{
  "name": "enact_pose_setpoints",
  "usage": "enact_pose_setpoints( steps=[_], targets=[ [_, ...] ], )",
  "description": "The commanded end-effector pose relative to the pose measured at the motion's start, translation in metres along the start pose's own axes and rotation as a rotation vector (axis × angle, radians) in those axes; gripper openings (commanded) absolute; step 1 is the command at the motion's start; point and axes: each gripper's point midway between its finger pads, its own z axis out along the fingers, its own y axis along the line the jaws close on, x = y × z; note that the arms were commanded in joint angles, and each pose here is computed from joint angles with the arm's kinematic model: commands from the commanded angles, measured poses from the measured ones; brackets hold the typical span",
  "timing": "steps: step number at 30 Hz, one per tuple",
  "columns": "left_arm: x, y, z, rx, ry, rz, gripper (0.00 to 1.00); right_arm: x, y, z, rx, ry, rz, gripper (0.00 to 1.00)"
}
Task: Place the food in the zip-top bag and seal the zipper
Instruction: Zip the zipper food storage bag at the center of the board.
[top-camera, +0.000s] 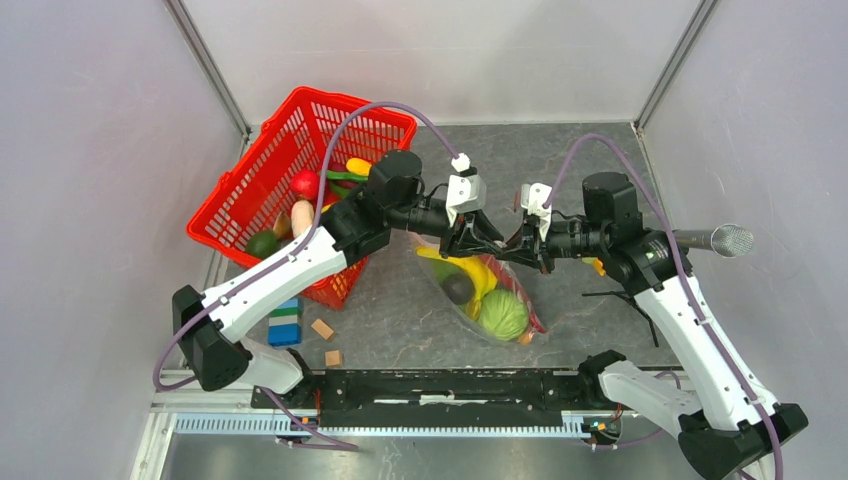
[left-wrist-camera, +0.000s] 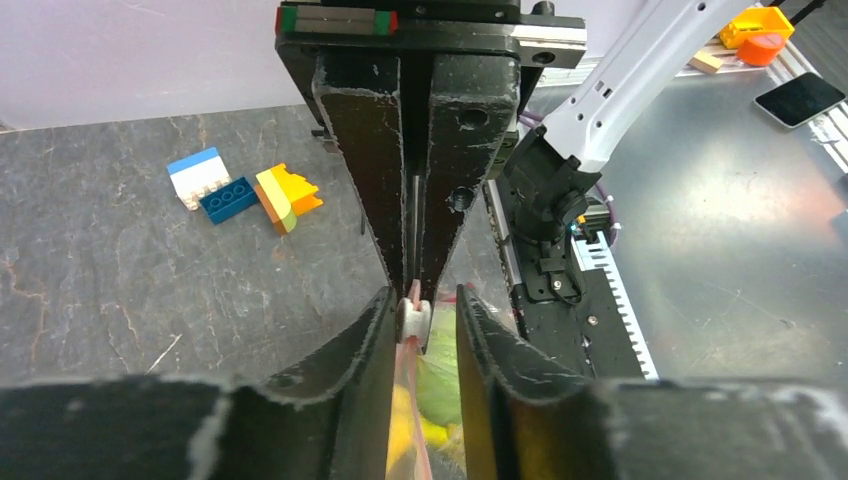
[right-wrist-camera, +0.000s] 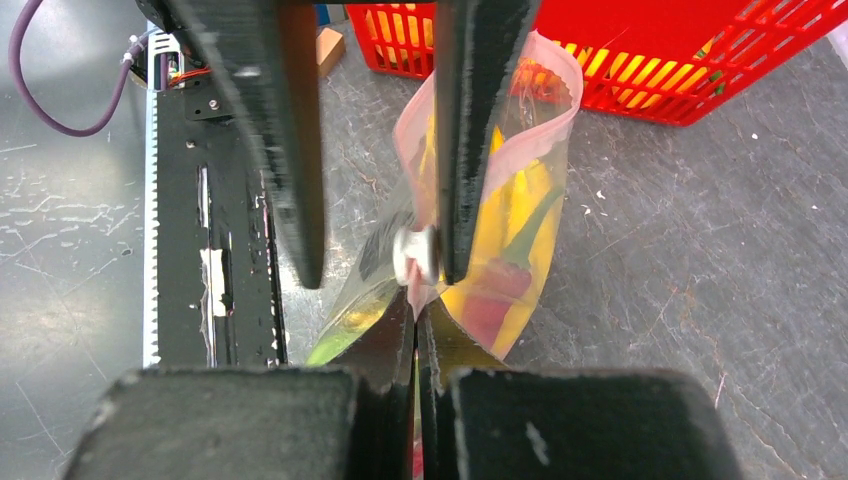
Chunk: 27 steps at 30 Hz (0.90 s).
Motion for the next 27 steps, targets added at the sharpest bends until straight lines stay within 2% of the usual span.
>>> enact_pose_setpoints(
  steps=[1, 3, 7, 8, 10, 14, 15, 18, 21, 27],
  targets=[
    [-0.017, -0.009, 0.001, 0.052, -0.025, 0.045, 0.29, -0.024, -0.001, -0.004, 0.015, -0.077, -0.105, 0.0],
    [-0.017, -0.008, 0.0, 0.041, -0.023, 0.052, 0.2, -0.022, -0.002, -0.004, 0.021, -0.072, -0.105, 0.0],
    [-0.013, -0.004, -0.004, 0.004, -0.001, 0.061, 0.16, -0.024, -0.001, -0.006, 0.029, -0.076, -0.108, 0.0],
    [-0.012, -0.003, -0.004, -0.003, 0.002, 0.06, 0.18, -0.024, -0.001, -0.006, 0.029, -0.08, -0.111, 0.0],
    [-0.012, -0.002, -0.004, -0.01, 0.001, 0.055, 0.4, -0.025, -0.001, -0.006, 0.03, -0.082, -0.111, 0.0],
    [-0.016, -0.002, -0.003, -0.007, -0.013, 0.05, 0.5, -0.023, -0.002, -0.005, 0.031, -0.081, -0.106, 0.0],
    [-0.015, -0.002, -0.003, -0.006, -0.01, 0.05, 0.5, -0.023, -0.001, -0.005, 0.03, -0.082, -0.106, 0.0],
    [-0.013, 0.0, -0.003, -0.017, -0.001, 0.044, 0.45, -0.025, -0.001, -0.006, 0.033, -0.087, -0.109, 0.0],
    [-0.011, 0.003, -0.002, -0.028, 0.005, 0.036, 0.3, -0.025, -0.001, -0.006, 0.035, -0.089, -0.111, 0.0],
    [0.002, 0.009, -0.006, -0.076, 0.064, 0.033, 0.15, -0.026, -0.003, -0.009, 0.062, -0.093, -0.116, 0.0]
  ],
)
